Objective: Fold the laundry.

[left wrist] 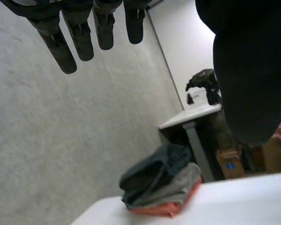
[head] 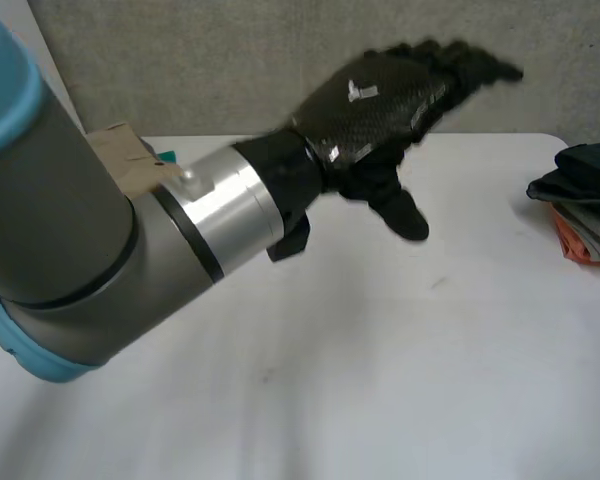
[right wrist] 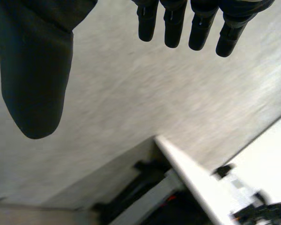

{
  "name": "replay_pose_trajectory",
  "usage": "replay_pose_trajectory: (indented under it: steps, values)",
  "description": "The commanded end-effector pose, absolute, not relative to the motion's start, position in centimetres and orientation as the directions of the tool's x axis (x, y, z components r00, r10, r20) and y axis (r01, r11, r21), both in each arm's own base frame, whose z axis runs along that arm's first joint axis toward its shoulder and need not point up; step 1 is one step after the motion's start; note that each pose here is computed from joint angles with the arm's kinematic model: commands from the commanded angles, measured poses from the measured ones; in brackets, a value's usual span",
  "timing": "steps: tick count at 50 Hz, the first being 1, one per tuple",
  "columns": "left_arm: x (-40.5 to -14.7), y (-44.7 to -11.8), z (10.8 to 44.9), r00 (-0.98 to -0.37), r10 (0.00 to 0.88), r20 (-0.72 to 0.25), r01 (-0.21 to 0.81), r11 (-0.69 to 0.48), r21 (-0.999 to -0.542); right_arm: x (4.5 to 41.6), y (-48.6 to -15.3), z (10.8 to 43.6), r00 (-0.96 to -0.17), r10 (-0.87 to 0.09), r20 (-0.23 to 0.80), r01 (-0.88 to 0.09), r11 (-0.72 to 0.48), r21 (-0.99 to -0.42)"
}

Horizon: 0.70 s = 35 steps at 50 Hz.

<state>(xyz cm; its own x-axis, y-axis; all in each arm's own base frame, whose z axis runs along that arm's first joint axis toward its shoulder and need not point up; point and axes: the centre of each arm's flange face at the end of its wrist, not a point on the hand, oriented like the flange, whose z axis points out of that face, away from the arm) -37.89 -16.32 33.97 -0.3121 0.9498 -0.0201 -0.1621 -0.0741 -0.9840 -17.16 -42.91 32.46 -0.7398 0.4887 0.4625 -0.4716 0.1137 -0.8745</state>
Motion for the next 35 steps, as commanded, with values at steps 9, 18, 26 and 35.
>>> replay_pose_trajectory:
  steps: [9,18,26,35]
  values:
    - [-28.9,-26.7,43.0,-0.793,0.607,0.048,-0.314,-0.34,-0.887,8.9,-41.1,40.5,-0.92,-0.011,0.391,-0.315,-0.573,-0.756]
    - [-21.8,-36.8,34.1,-0.923,0.261,-0.284,0.199,-0.307,-0.931,22.3,-33.9,28.8,-0.795,-0.481,0.37,-0.197,-0.372,-0.907]
    - [-16.2,-45.5,21.6,-0.869,0.153,-0.47,0.453,-0.135,-0.881,24.8,-29.1,18.6,-0.647,-0.631,0.427,-0.416,-0.177,-0.892]
    - [-15.3,-50.3,11.6,-0.866,0.173,-0.469,0.454,-0.12,-0.883,23.9,-28.0,16.1,-0.643,-0.641,0.418,-0.468,-0.103,-0.878]
